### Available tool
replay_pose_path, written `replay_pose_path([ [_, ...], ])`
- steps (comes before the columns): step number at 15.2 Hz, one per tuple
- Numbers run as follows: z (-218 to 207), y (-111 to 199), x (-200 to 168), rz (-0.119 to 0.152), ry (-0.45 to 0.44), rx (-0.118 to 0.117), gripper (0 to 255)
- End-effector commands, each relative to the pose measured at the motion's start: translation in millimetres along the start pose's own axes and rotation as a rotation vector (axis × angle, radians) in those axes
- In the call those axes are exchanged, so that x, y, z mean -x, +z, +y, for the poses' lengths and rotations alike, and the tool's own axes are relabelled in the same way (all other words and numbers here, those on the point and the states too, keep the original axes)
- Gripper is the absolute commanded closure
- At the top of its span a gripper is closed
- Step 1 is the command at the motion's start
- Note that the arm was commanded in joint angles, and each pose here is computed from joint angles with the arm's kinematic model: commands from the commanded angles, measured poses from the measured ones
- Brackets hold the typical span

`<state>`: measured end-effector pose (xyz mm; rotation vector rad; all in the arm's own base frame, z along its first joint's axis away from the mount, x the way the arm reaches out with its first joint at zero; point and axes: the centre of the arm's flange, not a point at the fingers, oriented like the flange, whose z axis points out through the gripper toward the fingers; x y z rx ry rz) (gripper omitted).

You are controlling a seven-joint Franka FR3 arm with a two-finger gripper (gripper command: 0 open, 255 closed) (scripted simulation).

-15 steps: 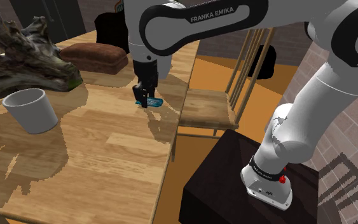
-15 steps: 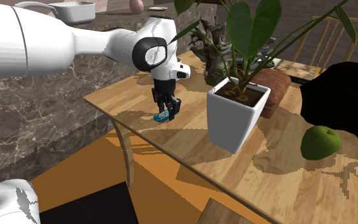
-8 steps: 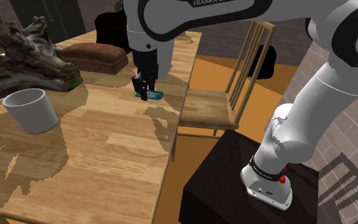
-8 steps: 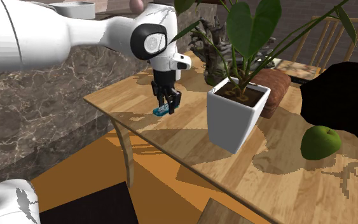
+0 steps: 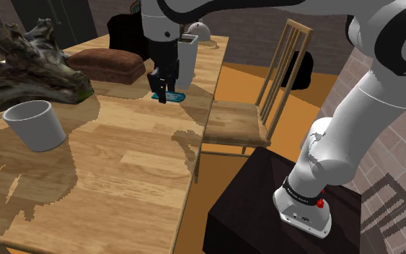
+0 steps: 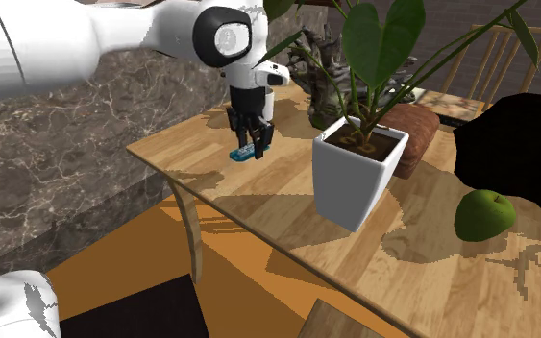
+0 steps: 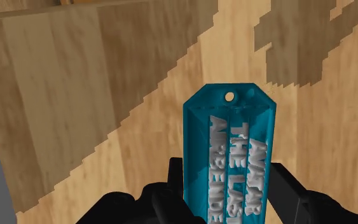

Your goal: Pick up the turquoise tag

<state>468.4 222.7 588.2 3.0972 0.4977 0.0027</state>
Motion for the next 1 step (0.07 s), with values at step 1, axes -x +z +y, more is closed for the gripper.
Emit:
replay_pose_path([
  [1, 0.3, -3.6, 0.7, 0.000, 0.000, 0.000, 255],
])
